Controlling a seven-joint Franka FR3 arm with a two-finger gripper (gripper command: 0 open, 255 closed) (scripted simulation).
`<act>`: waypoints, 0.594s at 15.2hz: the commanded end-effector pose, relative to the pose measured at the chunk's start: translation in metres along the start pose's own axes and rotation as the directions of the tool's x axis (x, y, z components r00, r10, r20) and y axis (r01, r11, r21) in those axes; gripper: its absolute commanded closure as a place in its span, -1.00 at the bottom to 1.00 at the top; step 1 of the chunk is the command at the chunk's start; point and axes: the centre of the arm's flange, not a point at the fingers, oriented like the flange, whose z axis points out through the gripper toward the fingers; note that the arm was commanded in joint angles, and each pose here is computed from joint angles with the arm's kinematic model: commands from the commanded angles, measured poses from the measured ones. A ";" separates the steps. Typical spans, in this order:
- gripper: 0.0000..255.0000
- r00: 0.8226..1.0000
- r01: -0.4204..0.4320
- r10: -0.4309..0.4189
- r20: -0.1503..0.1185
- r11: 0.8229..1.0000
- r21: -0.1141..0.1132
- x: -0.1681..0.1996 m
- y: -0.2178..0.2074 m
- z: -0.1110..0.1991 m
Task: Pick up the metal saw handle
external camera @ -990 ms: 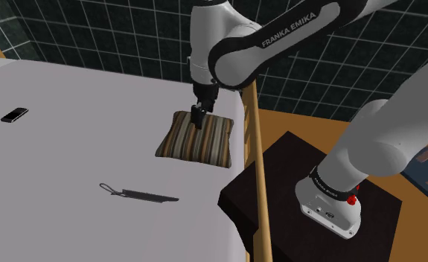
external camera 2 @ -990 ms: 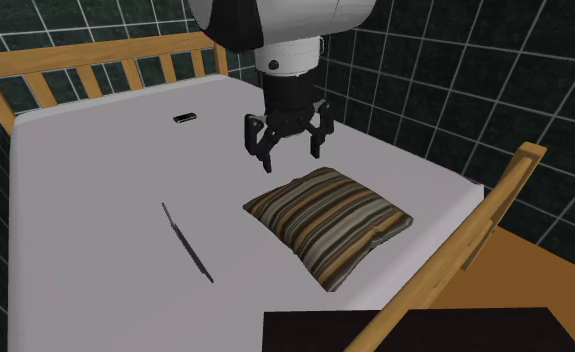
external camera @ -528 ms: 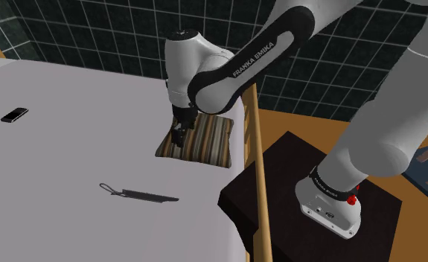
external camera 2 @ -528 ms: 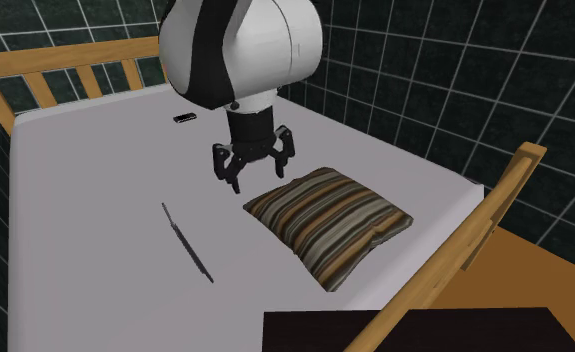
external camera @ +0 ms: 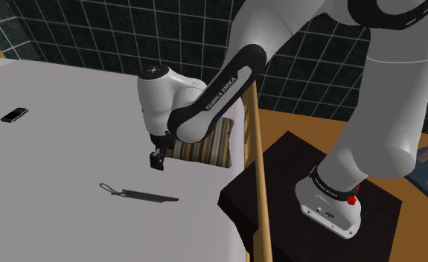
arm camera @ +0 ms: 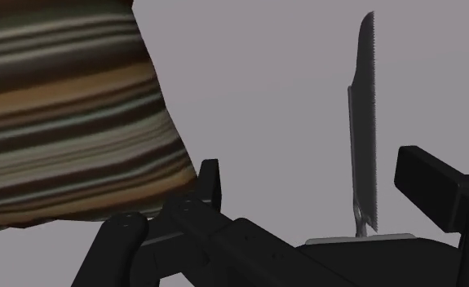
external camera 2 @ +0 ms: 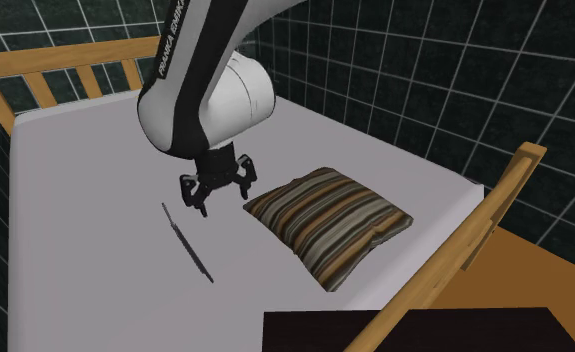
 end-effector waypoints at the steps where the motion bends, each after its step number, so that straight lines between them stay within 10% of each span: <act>1: -1.00 1.000 0.021 -0.021 -0.003 1.000 0.004 0.011 -0.015 0.018; 9: -1.00 0.995 0.104 -0.103 -0.012 0.994 0.021 0.057 -0.078 0.086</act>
